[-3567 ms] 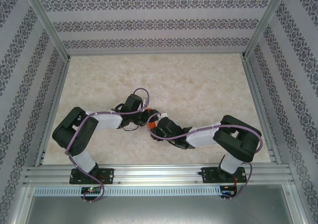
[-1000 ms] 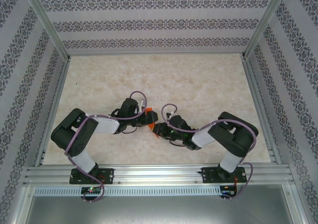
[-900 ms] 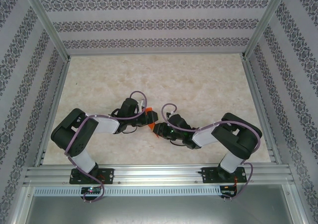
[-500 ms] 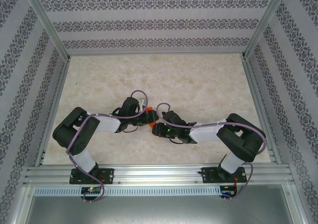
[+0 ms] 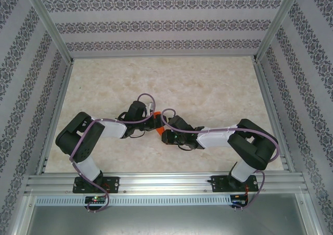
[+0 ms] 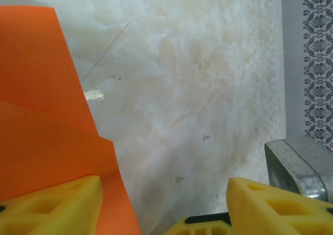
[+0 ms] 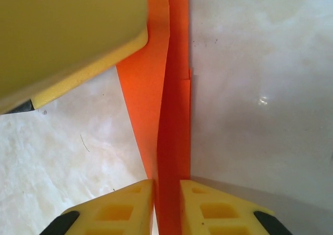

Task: Fold a paper plane with a square sheet of paper (pick it up from the middle)
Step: Fold the wing for the fifth time at the center of the table.

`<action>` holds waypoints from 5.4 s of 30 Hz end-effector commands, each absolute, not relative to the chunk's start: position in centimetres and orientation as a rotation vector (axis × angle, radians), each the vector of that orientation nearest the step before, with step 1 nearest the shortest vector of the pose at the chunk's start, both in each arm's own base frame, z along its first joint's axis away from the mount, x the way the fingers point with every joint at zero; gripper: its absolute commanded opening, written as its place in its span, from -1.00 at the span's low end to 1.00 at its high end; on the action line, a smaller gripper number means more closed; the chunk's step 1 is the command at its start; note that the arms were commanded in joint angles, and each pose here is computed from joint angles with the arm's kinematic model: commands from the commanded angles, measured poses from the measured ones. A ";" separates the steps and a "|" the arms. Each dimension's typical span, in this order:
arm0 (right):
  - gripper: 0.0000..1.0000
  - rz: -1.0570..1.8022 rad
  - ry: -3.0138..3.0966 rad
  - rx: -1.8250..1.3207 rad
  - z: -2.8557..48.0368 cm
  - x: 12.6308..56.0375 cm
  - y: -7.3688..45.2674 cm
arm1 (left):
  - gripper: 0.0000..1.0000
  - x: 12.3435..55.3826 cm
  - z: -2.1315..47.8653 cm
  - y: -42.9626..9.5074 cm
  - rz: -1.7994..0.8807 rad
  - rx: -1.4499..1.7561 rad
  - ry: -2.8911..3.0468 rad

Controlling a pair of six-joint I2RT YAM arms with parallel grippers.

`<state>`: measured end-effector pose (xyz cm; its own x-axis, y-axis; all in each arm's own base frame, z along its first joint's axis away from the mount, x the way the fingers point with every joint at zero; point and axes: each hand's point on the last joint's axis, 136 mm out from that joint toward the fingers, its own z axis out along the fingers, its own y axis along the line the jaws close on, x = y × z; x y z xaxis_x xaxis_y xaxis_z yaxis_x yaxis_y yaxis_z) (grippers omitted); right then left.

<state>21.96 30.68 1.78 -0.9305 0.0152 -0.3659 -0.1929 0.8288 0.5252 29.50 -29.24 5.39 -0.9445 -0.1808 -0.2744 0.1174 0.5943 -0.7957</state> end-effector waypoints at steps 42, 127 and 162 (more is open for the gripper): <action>-0.02 0.601 2.575 -0.419 2.5 23.2 30.5 | 0.30 30.5 5.5 -29.7 -1.267 -0.006 2.500; -0.60 1.079 2.631 0.115 0.4 22.3 29.3 | 0.32 30.5 3.5 -30.3 -1.289 0.012 2.568; -0.90 1.267 2.503 0.193 6.4 25.4 31.2 | 0.32 30.2 3.3 -30.4 -1.296 0.036 2.591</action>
